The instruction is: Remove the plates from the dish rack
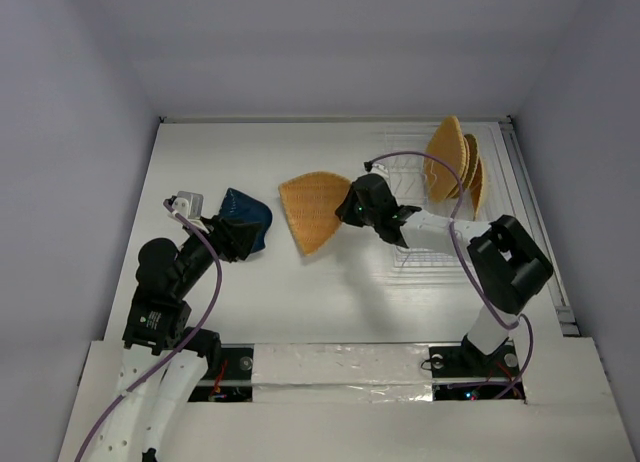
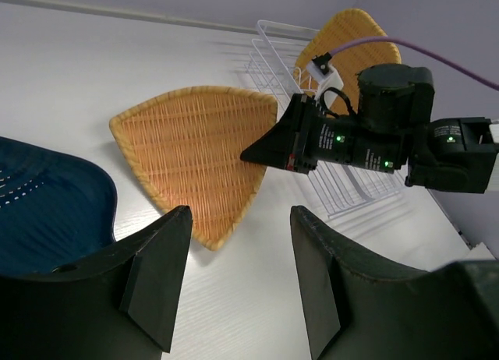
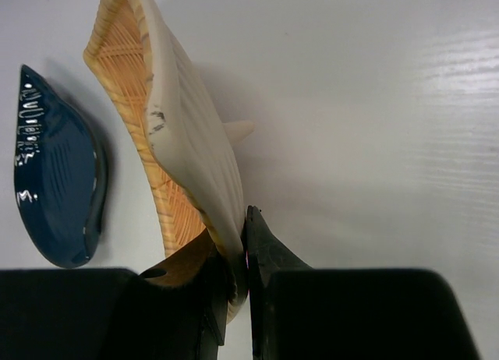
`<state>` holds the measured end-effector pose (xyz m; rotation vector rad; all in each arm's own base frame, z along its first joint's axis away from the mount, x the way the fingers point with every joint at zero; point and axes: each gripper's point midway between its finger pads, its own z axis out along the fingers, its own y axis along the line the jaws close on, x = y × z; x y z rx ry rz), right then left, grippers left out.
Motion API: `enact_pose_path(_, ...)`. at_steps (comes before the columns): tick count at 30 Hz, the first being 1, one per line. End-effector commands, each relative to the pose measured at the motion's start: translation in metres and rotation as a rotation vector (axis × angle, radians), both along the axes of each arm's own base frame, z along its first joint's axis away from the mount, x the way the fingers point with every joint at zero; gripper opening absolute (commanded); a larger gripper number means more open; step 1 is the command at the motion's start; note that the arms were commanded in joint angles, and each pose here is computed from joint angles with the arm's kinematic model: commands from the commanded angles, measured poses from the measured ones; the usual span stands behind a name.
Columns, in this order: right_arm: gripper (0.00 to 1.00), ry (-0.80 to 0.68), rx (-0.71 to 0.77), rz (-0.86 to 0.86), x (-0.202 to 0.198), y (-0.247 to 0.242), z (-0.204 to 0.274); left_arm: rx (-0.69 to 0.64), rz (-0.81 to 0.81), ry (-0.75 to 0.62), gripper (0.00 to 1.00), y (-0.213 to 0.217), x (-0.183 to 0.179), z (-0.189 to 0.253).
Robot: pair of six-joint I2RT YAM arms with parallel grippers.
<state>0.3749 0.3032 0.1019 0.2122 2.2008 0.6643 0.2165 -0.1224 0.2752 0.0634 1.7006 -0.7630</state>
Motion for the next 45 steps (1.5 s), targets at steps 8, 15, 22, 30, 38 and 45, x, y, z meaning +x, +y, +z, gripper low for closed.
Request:
enact_pose_path(8,0.27,-0.042,0.123,-0.025,0.005,0.015,0.009,-0.018,-0.009,-0.048,0.50,-0.001,0.001,0.011)
enact_pose_path(15,0.49,0.000,0.092,-0.022,-0.002,0.011,-0.016,-0.018,-0.004,-0.043,0.50,-0.001,0.002,0.010)
enact_pose_path(22,0.72,-0.031,0.041,-0.067,-0.008,-0.002,-0.002,-0.017,-0.002,-0.041,0.50,-0.001,0.002,0.009)
enact_pose_path(30,0.82,-0.135,0.027,-0.035,-0.028,-0.011,0.058,-0.017,-0.001,-0.038,0.50,-0.001,0.003,0.009)
enact_pose_path(38,0.00,-0.263,-0.203,-0.301,-0.012,-0.134,0.125,-0.017,-0.002,-0.045,0.50,-0.001,0.002,0.010)
enact_pose_path(45,0.00,-0.328,-0.324,-0.543,-0.010,-0.247,0.174,-0.018,-0.007,-0.059,0.50,-0.001,-0.001,0.014)
